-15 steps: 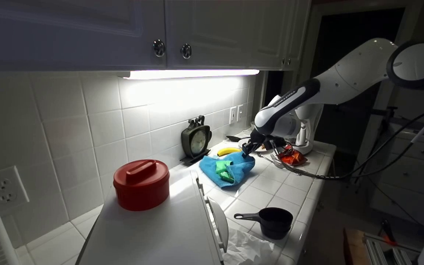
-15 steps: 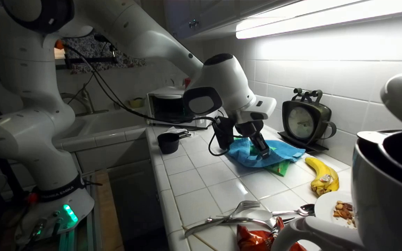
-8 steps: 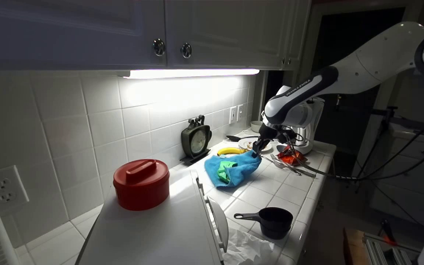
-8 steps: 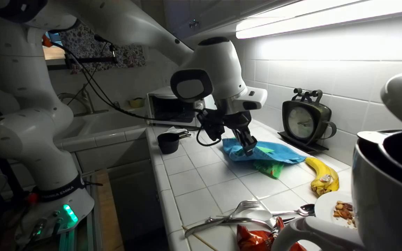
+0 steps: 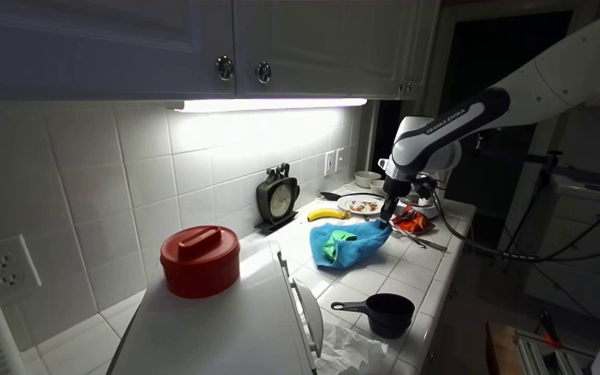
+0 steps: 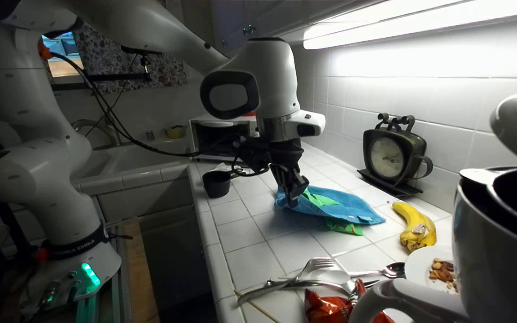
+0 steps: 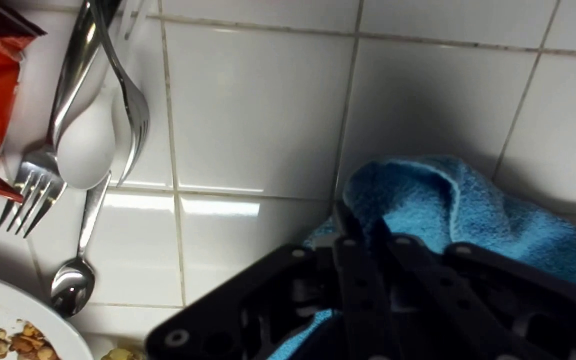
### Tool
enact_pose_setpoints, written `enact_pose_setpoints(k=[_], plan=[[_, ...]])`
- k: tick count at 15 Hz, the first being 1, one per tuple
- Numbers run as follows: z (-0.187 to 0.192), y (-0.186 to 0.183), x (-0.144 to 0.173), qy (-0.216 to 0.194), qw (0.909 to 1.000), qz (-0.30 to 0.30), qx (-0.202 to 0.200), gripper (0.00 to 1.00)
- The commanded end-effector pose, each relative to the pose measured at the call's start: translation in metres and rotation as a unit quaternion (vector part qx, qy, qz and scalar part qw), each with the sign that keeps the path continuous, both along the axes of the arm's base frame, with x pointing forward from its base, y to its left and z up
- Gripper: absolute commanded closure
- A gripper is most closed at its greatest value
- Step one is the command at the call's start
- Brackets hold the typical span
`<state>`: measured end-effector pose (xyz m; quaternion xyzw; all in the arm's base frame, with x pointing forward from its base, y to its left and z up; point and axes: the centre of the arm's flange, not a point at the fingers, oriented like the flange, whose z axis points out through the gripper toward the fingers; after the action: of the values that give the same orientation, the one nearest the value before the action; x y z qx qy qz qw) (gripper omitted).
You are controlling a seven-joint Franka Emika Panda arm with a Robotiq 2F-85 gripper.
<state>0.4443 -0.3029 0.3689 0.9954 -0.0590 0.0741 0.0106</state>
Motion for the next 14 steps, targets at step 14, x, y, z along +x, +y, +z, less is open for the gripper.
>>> enact_pose_setpoints(k=[14], plan=[[0.024,0.037,0.024,-0.018,0.9951,0.089,-0.039,0.95]])
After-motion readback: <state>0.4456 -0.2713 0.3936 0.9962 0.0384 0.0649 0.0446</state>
